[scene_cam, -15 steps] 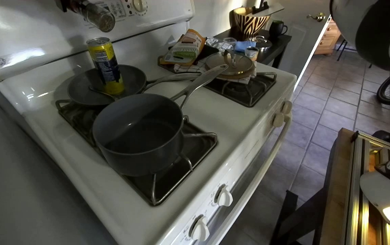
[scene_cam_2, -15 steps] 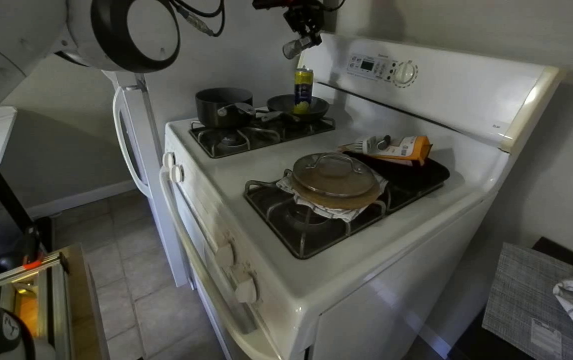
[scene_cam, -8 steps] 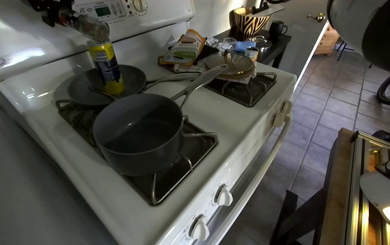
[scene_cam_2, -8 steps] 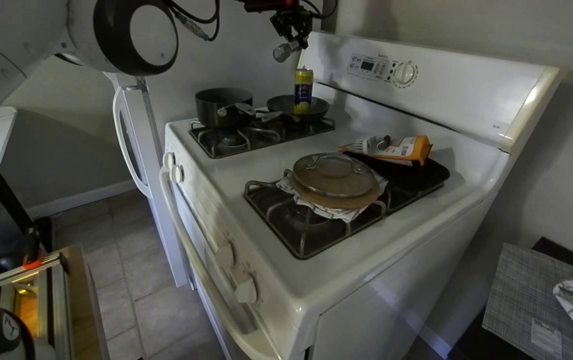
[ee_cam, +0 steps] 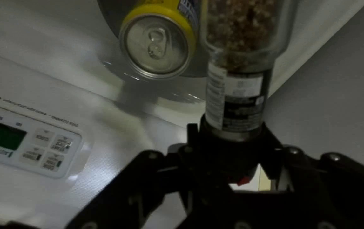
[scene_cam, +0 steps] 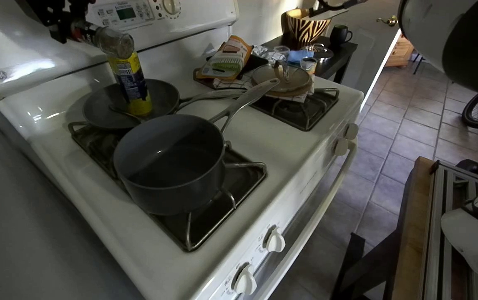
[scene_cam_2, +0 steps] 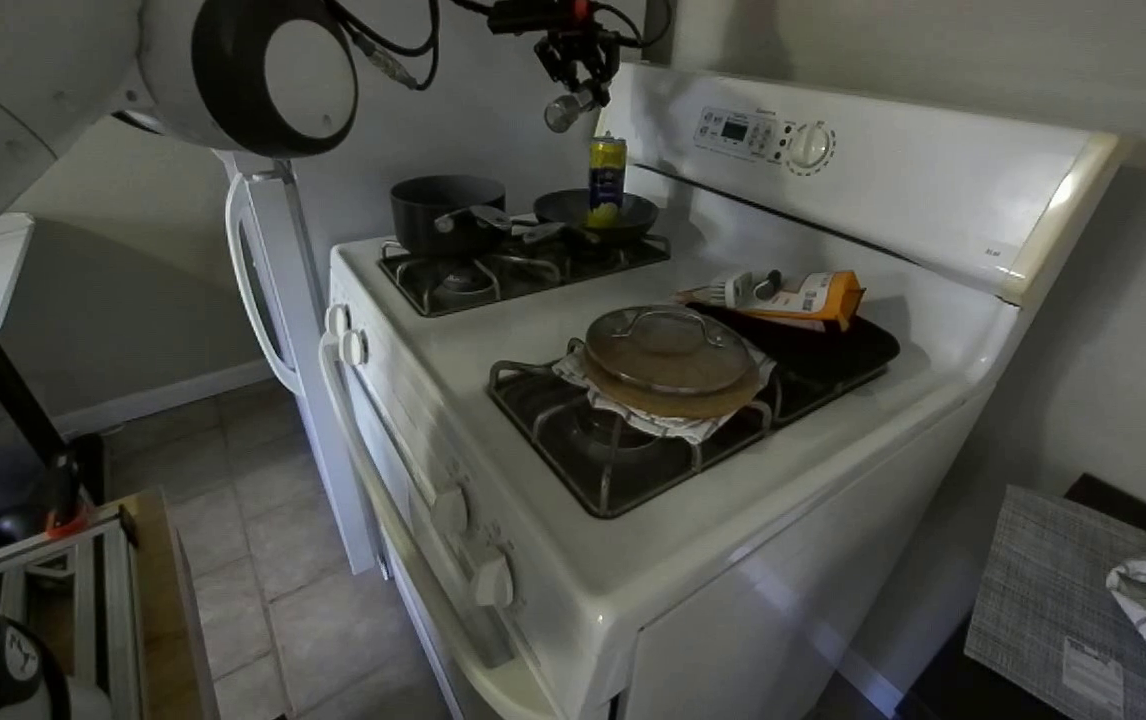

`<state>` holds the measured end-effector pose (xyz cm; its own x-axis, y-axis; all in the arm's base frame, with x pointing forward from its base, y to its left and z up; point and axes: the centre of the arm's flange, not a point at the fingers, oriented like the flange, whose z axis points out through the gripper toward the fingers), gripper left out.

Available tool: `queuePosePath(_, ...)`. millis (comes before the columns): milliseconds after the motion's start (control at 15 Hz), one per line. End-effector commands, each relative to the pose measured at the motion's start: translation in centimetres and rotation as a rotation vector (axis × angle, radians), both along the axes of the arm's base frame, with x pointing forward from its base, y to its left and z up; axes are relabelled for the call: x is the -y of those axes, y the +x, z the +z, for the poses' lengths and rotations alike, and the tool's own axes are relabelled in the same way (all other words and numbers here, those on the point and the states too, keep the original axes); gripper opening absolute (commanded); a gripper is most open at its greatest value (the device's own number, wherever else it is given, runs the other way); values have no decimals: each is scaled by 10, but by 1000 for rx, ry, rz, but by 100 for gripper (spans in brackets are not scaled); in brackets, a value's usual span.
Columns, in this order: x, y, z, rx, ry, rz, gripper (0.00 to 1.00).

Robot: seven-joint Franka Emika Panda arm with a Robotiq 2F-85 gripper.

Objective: Pick up the jar from the stove and put it on the pan.

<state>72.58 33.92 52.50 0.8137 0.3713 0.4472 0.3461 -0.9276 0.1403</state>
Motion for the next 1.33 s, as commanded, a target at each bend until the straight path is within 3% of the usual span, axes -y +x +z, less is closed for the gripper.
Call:
queuePosePath(0, -19, 13, -15, -23, 0, 74, 22)
queuePosePath(600, -41, 37, -75, -4, -40, 194, 22)
queuePosePath(1267, -54, 37, -114, -65, -96, 229, 22)
